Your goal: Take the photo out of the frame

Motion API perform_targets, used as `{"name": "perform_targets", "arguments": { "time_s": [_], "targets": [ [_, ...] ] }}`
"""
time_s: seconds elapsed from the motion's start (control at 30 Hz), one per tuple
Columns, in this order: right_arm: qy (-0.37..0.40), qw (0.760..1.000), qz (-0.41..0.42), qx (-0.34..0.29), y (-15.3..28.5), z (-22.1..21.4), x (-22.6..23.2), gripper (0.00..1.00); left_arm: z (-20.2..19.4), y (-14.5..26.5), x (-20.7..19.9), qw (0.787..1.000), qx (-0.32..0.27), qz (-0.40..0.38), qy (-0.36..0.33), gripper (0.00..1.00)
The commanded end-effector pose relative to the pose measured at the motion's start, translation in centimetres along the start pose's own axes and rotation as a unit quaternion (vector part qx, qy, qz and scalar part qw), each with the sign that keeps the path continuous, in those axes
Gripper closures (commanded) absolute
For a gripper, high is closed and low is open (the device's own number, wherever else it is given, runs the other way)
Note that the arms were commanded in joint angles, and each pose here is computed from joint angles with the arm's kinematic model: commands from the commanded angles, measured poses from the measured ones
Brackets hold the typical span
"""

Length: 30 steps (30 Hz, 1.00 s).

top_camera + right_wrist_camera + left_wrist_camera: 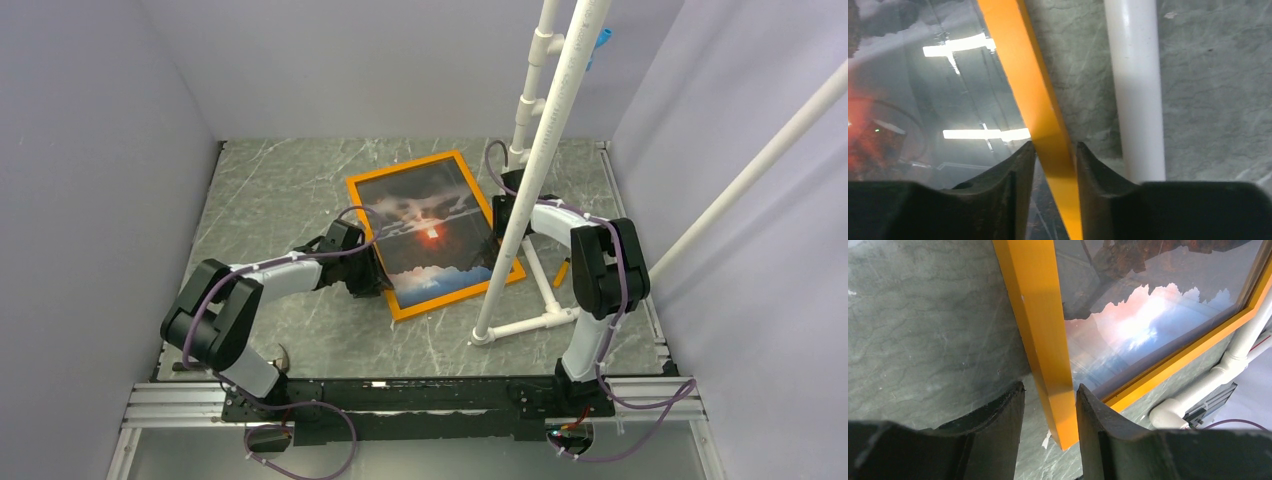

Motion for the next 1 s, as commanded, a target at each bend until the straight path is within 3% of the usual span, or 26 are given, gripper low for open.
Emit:
{"name": "perform_targets", "arguments": {
  "time_s": [0.0, 0.23, 0.5, 0.77, 0.97],
  "targets": [
    [0.006, 1.000, -0.005, -0.013, -0.3, 0.9, -0.2, 0.69, 0.1, -0.4, -0.5, 1.000, -0.006, -0.017, -0.003, 0.54],
    [0.013, 0.999, 0.022, -0.045, 1.8, 2.4, 0.4, 1.00, -0.3, -0.6, -0.4, 1.000, -0.004, -0.027, -0.001, 0.54],
    [0.028, 0.993, 0.056, -0.098, 5.4, 4.3, 1.1, 1.00, -0.9, -0.4, 0.0, 0.999, -0.009, -0.038, 0.004, 0.53],
    [0.039, 0.989, 0.099, -0.104, 6.5, 4.6, 2.0, 1.00, -1.1, 0.3, -0.4, 0.998, -0.019, -0.064, -0.007, 0.46],
    [0.039, 0.987, 0.111, -0.104, 6.8, 4.4, 2.2, 1.00, -0.8, 0.7, -0.6, 0.997, -0.024, -0.064, -0.018, 0.47]
  ]
}}
Point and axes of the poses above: each gripper's point midway between its finger pads, its own y axis back along the fingers, its own x axis along the line the jaws close on, z = x × y, the point moved 7 cm from there along y, back along the fingers
